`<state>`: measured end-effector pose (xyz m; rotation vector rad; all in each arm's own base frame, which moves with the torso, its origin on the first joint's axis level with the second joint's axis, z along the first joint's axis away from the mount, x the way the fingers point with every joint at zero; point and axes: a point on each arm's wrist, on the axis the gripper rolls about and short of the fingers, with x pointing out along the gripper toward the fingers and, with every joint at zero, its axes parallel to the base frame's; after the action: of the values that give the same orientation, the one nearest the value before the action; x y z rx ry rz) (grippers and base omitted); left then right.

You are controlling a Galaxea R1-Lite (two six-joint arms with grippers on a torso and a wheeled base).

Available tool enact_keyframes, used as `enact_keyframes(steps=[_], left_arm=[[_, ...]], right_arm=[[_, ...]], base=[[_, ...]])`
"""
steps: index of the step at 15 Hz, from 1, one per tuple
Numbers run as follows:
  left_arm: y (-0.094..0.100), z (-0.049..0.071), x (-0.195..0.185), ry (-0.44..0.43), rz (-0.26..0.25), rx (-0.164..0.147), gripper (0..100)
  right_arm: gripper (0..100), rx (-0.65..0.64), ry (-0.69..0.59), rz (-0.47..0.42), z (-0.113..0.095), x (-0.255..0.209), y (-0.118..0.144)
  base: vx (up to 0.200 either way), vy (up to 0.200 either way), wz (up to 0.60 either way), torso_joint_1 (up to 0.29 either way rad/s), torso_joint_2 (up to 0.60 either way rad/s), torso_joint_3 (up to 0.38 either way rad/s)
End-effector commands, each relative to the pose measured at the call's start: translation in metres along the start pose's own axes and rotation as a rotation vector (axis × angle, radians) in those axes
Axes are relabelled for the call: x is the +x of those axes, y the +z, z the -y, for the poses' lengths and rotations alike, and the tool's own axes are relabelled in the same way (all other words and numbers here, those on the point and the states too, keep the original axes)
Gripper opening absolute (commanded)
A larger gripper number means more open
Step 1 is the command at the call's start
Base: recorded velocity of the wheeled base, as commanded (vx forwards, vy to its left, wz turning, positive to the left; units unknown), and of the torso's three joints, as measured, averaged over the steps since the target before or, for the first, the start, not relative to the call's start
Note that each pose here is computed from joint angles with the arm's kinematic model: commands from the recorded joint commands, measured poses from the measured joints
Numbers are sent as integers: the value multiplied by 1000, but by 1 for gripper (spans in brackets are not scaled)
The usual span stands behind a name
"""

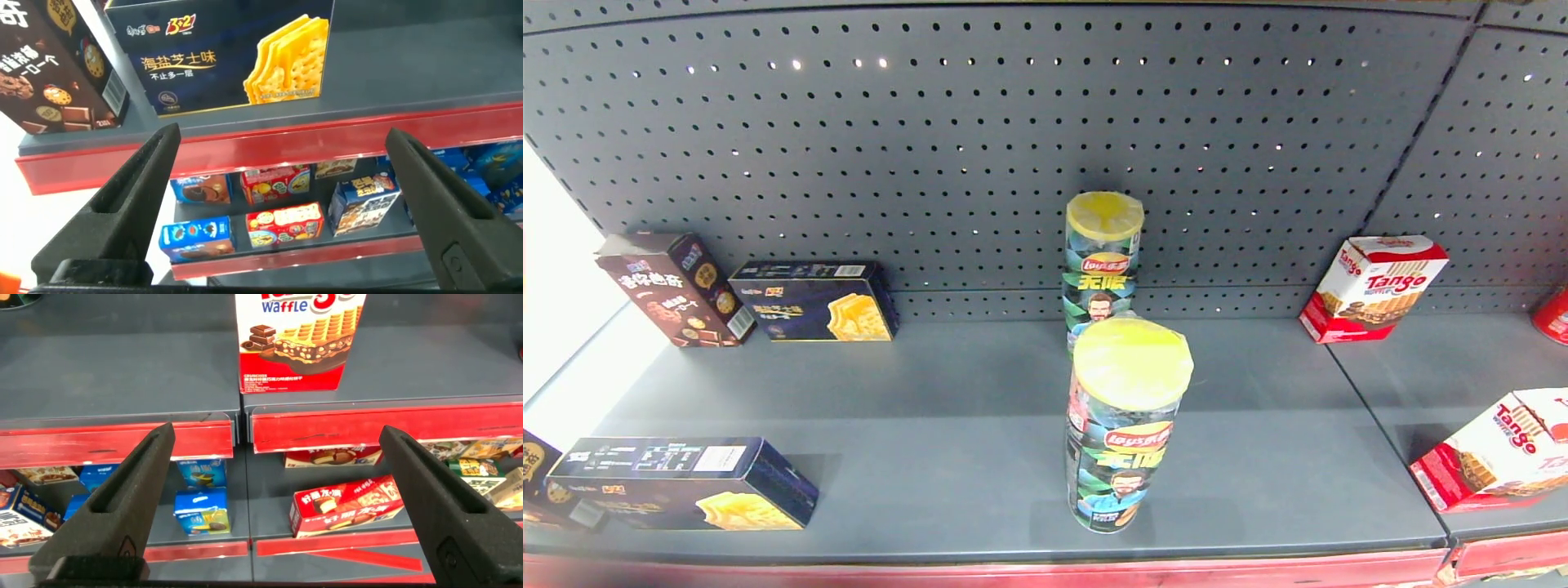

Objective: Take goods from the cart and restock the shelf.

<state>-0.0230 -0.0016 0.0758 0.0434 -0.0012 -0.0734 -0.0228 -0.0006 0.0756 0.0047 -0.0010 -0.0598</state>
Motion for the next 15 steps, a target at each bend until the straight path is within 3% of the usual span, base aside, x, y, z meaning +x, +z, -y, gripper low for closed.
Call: enact_keyframes(steps=[1, 3, 5, 9, 12, 15], left_arm=[[0, 0, 0, 0, -1, 7, 100], [0, 0, 0, 6, 0, 12, 100], [0, 0, 0, 9, 0, -14, 100], [0, 0, 0, 11, 0, -10, 100], [0, -1, 0, 27, -1, -19, 100], [0, -1, 0, 27, 0, -22, 100]], right_arm=[[100, 0, 0, 1, 0, 0, 0], [100, 0, 0, 1, 0, 0, 0], [100, 0, 0, 1, 0, 0, 0], [100, 0, 0, 1, 0, 0, 0], [100, 0, 0, 1, 0, 0, 0], [100, 0, 0, 1, 0, 0, 0]], base=[[0, 0, 0, 0, 0, 0], [0, 0, 0, 0, 0, 0], [0, 0, 0, 0, 0, 0], [0, 0, 0, 0, 0, 0], [0, -200, 0, 4, -1, 4], [0, 0, 0, 0, 0, 0]])
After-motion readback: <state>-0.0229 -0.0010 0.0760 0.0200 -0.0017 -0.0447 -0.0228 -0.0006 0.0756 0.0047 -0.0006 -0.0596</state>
